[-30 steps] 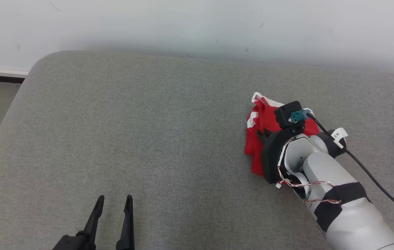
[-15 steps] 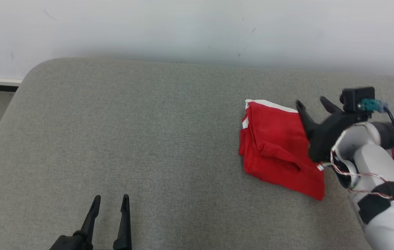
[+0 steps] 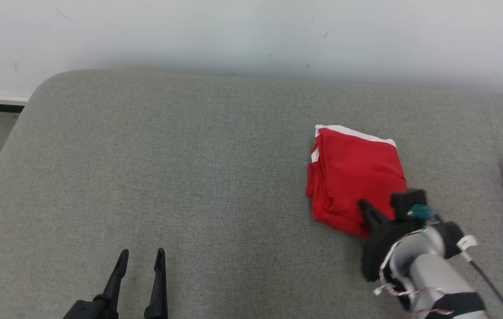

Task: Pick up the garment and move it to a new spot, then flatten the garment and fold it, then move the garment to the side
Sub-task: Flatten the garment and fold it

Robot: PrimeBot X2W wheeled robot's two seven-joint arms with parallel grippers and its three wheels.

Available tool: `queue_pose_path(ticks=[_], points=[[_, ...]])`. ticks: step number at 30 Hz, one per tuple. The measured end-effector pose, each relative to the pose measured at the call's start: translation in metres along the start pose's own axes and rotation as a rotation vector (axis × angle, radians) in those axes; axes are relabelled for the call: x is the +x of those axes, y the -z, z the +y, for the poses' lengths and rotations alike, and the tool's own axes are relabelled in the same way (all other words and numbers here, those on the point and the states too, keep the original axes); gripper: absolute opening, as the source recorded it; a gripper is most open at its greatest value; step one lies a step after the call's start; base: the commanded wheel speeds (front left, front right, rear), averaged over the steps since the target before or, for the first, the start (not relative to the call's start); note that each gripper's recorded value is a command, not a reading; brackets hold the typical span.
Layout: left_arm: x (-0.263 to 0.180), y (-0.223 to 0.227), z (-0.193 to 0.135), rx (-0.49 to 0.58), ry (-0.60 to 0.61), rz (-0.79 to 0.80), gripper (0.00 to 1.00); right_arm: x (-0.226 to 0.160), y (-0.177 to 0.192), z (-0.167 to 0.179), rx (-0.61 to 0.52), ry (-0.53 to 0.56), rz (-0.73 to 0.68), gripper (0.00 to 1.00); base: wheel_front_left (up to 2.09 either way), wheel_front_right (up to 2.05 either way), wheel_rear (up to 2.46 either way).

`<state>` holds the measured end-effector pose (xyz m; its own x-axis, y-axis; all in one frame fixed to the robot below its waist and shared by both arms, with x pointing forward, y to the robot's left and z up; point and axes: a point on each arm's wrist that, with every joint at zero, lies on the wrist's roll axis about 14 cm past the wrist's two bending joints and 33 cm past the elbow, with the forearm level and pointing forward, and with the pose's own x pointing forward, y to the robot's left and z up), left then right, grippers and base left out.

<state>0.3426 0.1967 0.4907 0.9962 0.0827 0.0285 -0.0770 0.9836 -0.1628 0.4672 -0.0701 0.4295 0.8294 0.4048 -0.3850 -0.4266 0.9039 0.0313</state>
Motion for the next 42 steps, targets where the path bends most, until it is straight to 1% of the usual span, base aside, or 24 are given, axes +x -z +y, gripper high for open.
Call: queue_pose_path(ticks=[5, 7, 8, 11, 15, 16, 17, 18, 21, 22, 23, 24, 29, 32, 35, 38, 42], points=[[-0.001, -0.002, 0.0, 0.002, 0.0, -0.007, 1.0, -0.004, 0.015, 0.051, -0.004, -0.115, 0.027, 0.0, 0.0, 0.0, 0.0], [-0.001, -0.002, 0.0, 0.001, 0.002, -0.008, 1.0, -0.007, 0.018, 0.064, -0.012, -0.147, 0.035, 0.0, 0.0, 0.0, 0.0], [-0.001, -0.002, 0.0, 0.001, 0.002, -0.008, 1.0, -0.007, 0.018, 0.064, -0.012, -0.147, 0.035, 0.0, 0.0, 0.0, 0.0], [-0.002, -0.002, -0.001, 0.001, 0.004, -0.009, 1.0, -0.011, 0.017, 0.081, 0.012, -0.187, 0.021, 0.0, 0.0, 0.0, 0.0], [-0.003, -0.003, -0.002, -0.001, 0.005, -0.011, 1.0, -0.017, -0.01, 0.09, 0.068, -0.204, -0.101, 0.0, 0.0, 0.0, 0.0], [-0.003, -0.006, 0.0, -0.005, 0.0, -0.02, 1.0, -0.022, -0.028, 0.088, 0.097, -0.198, -0.185, 0.0, 0.0, 0.0, 0.0], [-0.003, -0.008, -0.001, -0.007, 0.001, -0.027, 1.0, -0.026, -0.037, 0.086, 0.109, -0.191, -0.229, 0.46, 0.0, 0.0, 0.0], [-0.003, -0.01, 0.0, -0.011, 0.0, -0.034, 1.0, -0.03, -0.045, 0.083, 0.115, -0.184, -0.268, 1.0, 0.0, 0.0, 0.0], [-0.006, -0.016, 0.0, -0.021, -0.005, -0.054, 1.0, -0.045, -0.062, 0.066, 0.136, -0.133, -0.368, 1.0, 0.0, 0.0, 0.0], [-0.006, -0.016, 0.0, -0.021, -0.005, -0.054, 1.0, -0.045, -0.062, 0.066, 0.136, -0.133, -0.368, 1.0, 0.0, 0.0, 0.0], [-0.006, -0.019, 0.0, -0.02, -0.007, -0.063, 1.0, -0.058, -0.071, 0.048, 0.133, -0.084, -0.426, 1.0, 0.0, 0.0, 0.0], [-0.005, -0.02, -0.001, -0.02, -0.004, -0.069, 1.0, -0.065, -0.076, 0.037, 0.133, -0.056, -0.456, 1.0, 0.0, 0.0, 0.0], [0.0, -0.029, -0.005, -0.019, 0.007, -0.097, 1.0, -0.101, -0.086, -0.007, 0.125, 0.089, -0.56, 1.0, 0.0, 0.0, 0.0], [0.004, -0.03, -0.008, -0.009, 0.019, -0.101, 1.0, -0.12, -0.081, -0.03, 0.113, 0.17, -0.573, 1.0, 0.0, 0.0, 0.0], [0.007, -0.03, -0.011, 0.0, 0.031, -0.101, 1.0, -0.135, -0.071, -0.045, 0.129, 0.228, -0.563, 1.0, 0.0, 0.0, 0.0], [0.008, -0.029, -0.012, 0.004, 0.036, -0.098, 1.0, -0.148, -0.062, -0.055, 0.123, 0.269, -0.545, 1.0, 0.0, 0.0, 0.0], [0.005, -0.025, -0.012, 0.015, 0.044, -0.084, 1.0, -0.161, -0.051, -0.06, 0.119, 0.297, -0.532, 1.0, 0.0, 0.0, 0.0]])
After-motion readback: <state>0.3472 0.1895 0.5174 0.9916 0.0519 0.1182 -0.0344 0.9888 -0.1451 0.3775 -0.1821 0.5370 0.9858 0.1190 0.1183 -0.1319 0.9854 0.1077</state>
